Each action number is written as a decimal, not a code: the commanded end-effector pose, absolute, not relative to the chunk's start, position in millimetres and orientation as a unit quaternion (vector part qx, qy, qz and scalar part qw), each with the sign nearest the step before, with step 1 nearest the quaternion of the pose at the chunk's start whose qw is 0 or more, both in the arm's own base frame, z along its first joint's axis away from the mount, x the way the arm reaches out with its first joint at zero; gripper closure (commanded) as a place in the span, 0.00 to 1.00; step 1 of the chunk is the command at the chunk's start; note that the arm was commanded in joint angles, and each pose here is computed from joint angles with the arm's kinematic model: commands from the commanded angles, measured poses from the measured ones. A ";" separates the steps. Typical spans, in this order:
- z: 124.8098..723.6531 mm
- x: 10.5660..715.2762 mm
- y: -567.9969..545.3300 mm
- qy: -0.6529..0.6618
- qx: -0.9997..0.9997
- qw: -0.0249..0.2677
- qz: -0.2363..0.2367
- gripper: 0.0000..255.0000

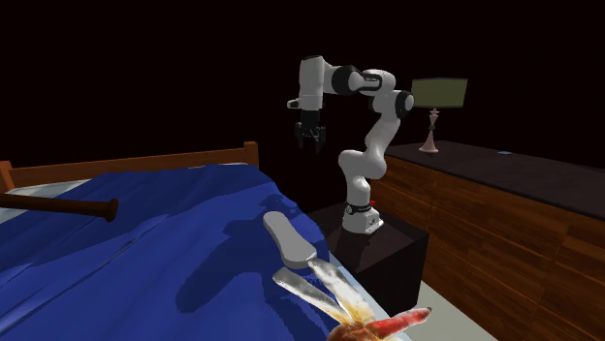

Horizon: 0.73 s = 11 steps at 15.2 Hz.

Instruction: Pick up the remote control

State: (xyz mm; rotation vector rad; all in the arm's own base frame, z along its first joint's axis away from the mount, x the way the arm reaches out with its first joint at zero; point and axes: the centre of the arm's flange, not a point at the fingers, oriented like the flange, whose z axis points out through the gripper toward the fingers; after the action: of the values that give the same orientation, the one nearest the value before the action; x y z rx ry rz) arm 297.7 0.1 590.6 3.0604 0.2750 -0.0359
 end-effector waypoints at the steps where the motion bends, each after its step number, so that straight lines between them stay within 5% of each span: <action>1: 590.6 297.7 0.1 0.089 0.995 0.034 -0.012 0.00; 11: 575.9 414.6 51.6 0.237 0.971 0.026 -0.008 0.00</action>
State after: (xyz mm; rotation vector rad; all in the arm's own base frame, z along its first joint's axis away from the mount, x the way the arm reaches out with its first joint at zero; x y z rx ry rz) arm 401.1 41.6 578.6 3.0112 0.6846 -0.0279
